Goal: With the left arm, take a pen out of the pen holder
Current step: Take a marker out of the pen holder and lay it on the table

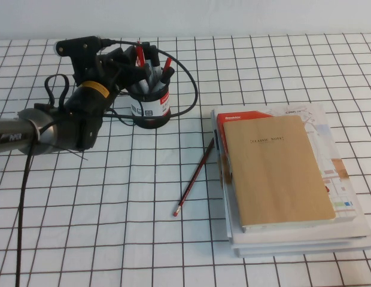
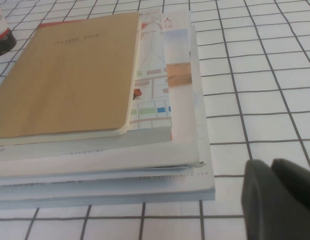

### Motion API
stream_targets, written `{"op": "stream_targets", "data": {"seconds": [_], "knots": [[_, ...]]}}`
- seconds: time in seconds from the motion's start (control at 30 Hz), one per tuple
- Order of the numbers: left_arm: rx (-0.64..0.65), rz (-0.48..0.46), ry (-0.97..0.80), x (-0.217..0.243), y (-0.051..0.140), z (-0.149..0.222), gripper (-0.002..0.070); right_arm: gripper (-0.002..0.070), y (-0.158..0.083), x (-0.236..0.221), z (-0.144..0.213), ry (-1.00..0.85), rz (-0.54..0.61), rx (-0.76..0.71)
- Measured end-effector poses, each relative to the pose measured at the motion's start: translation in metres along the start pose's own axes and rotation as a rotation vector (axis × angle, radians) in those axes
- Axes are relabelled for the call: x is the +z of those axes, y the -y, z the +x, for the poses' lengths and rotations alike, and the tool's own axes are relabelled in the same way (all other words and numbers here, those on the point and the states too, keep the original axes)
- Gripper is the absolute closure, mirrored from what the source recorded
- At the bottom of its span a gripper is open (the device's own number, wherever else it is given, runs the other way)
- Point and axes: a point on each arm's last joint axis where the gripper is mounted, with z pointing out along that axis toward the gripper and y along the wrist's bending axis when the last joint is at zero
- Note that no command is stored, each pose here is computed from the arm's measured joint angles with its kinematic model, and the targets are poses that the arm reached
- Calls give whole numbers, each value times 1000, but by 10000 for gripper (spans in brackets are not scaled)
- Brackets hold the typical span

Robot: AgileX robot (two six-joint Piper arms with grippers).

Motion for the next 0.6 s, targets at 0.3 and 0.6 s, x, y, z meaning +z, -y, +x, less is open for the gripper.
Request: {"op": "stream_targets", "data": {"seconds": [0.3, 0.6], "knots": [[2, -2, -12, -1, 0, 0, 483, 691, 0, 0, 0, 0, 0, 0], [0, -21, -73, -4, 0, -2, 611, 691, 0, 0, 0, 0, 0, 0]]}}
